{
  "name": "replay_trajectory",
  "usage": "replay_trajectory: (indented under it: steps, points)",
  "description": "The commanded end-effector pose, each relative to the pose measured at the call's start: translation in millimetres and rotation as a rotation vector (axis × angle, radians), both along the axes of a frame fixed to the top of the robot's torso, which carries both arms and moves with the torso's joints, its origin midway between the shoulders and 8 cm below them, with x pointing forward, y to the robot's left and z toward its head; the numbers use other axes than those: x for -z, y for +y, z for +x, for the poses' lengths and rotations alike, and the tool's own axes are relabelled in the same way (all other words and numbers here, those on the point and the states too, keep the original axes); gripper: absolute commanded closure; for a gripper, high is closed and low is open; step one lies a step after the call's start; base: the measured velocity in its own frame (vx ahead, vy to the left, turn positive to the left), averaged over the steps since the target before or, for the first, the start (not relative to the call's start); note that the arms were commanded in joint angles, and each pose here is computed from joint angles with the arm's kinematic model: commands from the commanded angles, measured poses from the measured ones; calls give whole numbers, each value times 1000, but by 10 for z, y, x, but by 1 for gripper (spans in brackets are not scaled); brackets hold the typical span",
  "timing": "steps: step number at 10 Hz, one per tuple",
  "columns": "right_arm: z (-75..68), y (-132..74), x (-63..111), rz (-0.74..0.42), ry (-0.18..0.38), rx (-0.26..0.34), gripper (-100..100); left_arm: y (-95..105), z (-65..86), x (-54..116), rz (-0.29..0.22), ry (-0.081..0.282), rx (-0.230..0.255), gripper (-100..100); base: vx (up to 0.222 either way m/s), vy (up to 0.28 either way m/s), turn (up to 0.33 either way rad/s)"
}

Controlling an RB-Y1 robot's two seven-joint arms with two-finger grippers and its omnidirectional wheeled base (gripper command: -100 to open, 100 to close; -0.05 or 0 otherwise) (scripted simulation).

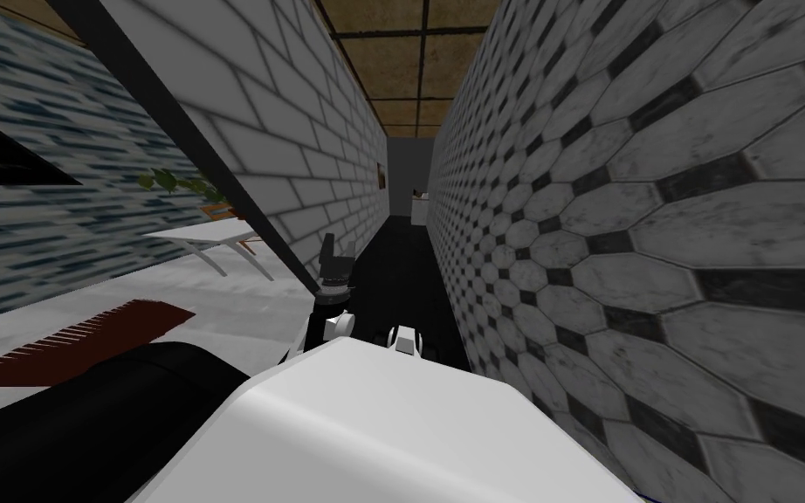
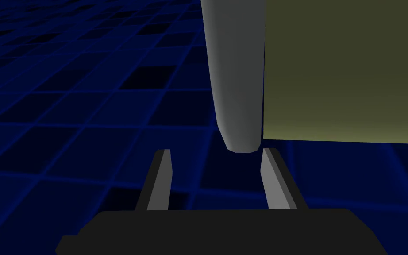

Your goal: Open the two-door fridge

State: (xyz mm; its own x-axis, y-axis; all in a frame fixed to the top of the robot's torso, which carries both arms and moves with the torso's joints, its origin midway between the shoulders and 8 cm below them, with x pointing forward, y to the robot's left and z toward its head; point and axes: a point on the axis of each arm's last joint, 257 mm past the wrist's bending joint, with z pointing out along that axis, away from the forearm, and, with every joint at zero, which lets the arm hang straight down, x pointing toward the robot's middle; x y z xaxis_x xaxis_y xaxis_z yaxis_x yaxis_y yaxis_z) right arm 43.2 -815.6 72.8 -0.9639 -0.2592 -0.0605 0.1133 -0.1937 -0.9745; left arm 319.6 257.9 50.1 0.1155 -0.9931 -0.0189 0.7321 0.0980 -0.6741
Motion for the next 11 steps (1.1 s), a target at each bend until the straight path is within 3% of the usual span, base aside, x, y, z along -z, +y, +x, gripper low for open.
replay_trajectory:
  steps: [1, 2, 3, 5, 6, 7, 8, 11]
  points:
    - [-79, -16, -13, 0, 0, 20, 100, 0, 0, 0, 0, 0, 0, 0, 55, 8, -88]
    - [196, -102, 186, 54, -46, -37, -100, 0, 0, -1, 0, 0, 0, 0, -157, 62, 191]
    - [148, -231, 297, 79, -57, -17, -100, -1, 1, -2, 0, -1, 0, 0, -185, 47, 179]
    - [-62, -383, 584, 123, -25, 39, -100, -1, 1, -1, 0, 0, 0, 0, -49, 8, 26]
    - [-37, -374, 657, 134, -16, 35, -100, 0, 0, -1, 0, 0, 0, 0, 26, -4, -37]
    - [258, -425, 662, 154, -59, -25, -100, 0, 0, 0, 0, 0, 0, 0, -117, 56, 148]
    - [274, -516, 701, 165, -74, -15, -100, -1, 1, -1, 0, 0, 0, 0, -166, 52, 251]
    - [-21, -661, 1118, 224, -31, 58, -100, 0, 0, -1, 0, 0, 0, 0, -24, 7, 32]
